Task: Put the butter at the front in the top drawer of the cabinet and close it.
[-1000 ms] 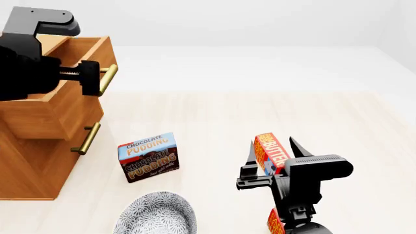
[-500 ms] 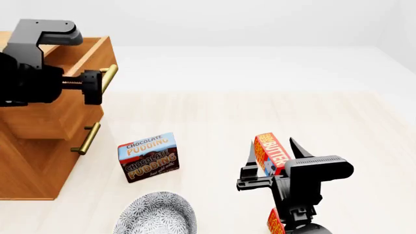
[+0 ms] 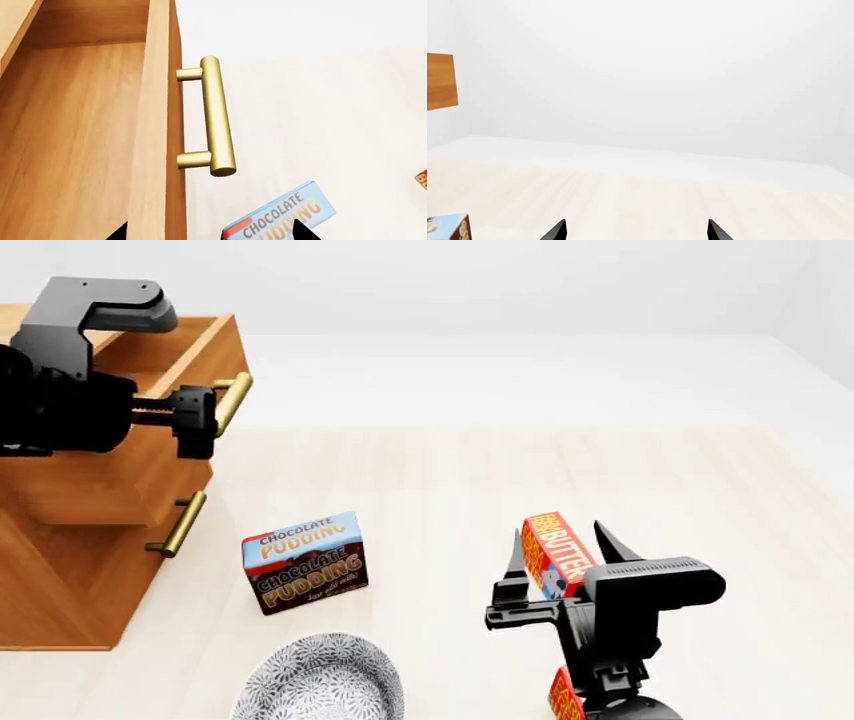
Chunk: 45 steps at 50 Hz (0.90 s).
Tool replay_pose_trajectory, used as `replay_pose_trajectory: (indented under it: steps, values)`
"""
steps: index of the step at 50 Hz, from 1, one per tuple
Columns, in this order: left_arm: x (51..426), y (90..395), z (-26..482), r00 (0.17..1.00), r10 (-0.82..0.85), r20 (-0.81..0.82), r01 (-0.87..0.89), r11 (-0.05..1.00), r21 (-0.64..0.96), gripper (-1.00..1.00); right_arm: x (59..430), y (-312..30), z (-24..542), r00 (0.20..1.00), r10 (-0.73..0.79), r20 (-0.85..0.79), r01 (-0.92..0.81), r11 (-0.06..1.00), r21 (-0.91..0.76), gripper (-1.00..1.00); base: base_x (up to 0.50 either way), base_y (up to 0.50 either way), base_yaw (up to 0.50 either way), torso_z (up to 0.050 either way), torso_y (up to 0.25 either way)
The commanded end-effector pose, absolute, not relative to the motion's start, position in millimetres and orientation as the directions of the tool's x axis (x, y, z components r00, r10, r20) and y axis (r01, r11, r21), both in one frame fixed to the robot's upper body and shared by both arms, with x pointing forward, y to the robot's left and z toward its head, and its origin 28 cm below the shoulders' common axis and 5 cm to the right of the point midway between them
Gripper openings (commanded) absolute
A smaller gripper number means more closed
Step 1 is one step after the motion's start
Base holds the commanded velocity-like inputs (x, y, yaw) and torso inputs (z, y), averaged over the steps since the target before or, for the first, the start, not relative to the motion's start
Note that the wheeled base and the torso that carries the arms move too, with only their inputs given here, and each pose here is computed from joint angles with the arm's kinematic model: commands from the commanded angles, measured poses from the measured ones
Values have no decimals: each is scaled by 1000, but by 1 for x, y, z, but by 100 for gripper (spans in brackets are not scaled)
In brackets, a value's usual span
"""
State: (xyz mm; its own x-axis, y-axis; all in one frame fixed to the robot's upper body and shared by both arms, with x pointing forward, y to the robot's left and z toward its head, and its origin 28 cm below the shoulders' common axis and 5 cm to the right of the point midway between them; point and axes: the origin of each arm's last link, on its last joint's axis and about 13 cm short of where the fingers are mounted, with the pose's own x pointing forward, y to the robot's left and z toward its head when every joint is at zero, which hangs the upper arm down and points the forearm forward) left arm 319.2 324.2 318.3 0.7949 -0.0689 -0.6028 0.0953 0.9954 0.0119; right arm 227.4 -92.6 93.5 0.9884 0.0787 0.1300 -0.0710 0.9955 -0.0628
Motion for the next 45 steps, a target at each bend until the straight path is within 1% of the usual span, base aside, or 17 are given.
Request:
replay_pose_trajectory:
  steps: [1, 20, 45]
  values:
    - [318, 316, 325, 781, -159, -604, 190, 982, -13, 100, 228, -92, 94, 988, 79, 130, -71, 996, -61, 100, 0, 0, 0, 0, 0]
    - [323, 302, 332, 750, -222, -622, 281, 960, -4, 100, 226, -93, 93, 989, 76, 131, -68, 996, -62, 100, 0, 0, 0, 0, 1]
    - [321, 284, 326, 698, -368, -615, 403, 911, -87, 100, 225, -95, 92, 989, 76, 127, -68, 996, -63, 100, 0, 0, 0, 0, 0]
